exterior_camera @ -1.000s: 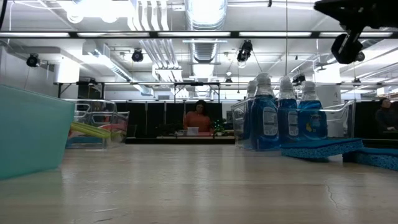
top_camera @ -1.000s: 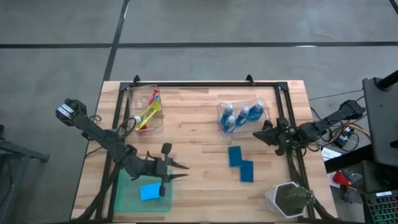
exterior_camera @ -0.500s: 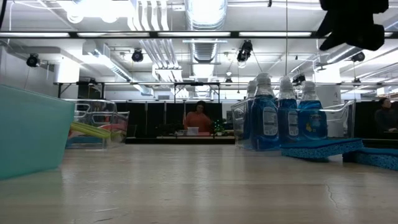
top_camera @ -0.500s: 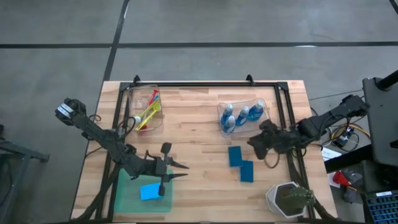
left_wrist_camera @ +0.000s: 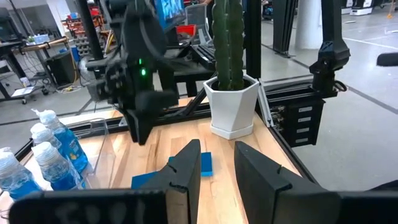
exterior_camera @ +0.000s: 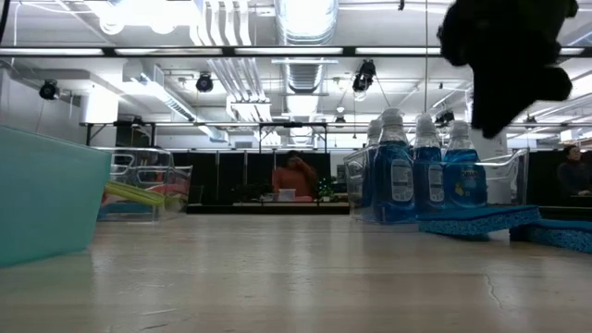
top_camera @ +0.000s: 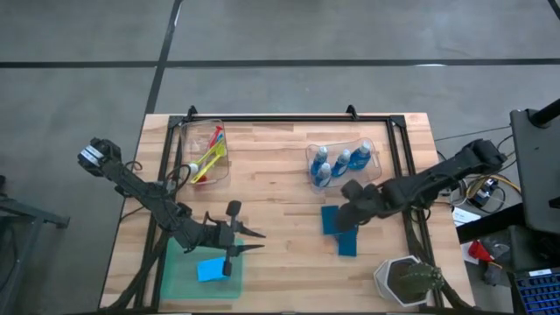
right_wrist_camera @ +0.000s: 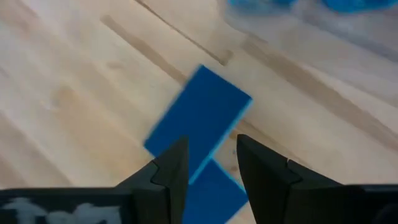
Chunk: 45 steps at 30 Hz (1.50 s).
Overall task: Pick & Place Kitchen Sink Supplies
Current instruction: Stack the blue sponge on top of the blue sponge in the green bin
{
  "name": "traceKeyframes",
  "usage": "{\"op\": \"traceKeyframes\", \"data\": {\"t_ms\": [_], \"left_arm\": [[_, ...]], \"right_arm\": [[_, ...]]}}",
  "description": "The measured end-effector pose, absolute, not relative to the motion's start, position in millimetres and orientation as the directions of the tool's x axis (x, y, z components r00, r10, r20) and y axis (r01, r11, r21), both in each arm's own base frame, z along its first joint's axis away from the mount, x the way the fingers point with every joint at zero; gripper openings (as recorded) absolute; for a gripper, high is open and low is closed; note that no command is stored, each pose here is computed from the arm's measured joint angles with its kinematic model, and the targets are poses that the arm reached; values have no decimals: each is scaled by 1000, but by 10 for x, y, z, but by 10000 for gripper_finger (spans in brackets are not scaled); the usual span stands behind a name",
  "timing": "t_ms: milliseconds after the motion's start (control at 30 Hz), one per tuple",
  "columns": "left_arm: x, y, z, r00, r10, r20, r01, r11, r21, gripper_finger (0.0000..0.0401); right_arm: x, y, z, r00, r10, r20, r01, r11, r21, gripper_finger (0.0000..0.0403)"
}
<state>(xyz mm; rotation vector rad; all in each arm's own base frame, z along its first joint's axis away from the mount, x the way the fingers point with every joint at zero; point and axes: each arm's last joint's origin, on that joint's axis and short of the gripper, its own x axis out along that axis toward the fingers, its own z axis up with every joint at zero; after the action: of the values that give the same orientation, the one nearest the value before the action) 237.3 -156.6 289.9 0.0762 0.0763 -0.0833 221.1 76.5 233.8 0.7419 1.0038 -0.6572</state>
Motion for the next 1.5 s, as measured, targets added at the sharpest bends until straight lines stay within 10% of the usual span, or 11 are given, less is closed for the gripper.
{"op": "traceKeyframes", "data": {"t_ms": [267,1100,1500], "left_arm": [[2373,-1566,2895,994,-80,-80,86,994,67,92],[2373,-1565,2894,994,-80,-81,86,994,68,92],[2372,-1565,2892,993,-80,-81,86,994,68,92]], "right_arm": [[2195,666,1992,276,-119,-954,837,517,178,143],[2224,653,1336,406,-61,-912,831,441,340,141],[2354,688,1294,465,-67,-883,768,527,365,29]]}}
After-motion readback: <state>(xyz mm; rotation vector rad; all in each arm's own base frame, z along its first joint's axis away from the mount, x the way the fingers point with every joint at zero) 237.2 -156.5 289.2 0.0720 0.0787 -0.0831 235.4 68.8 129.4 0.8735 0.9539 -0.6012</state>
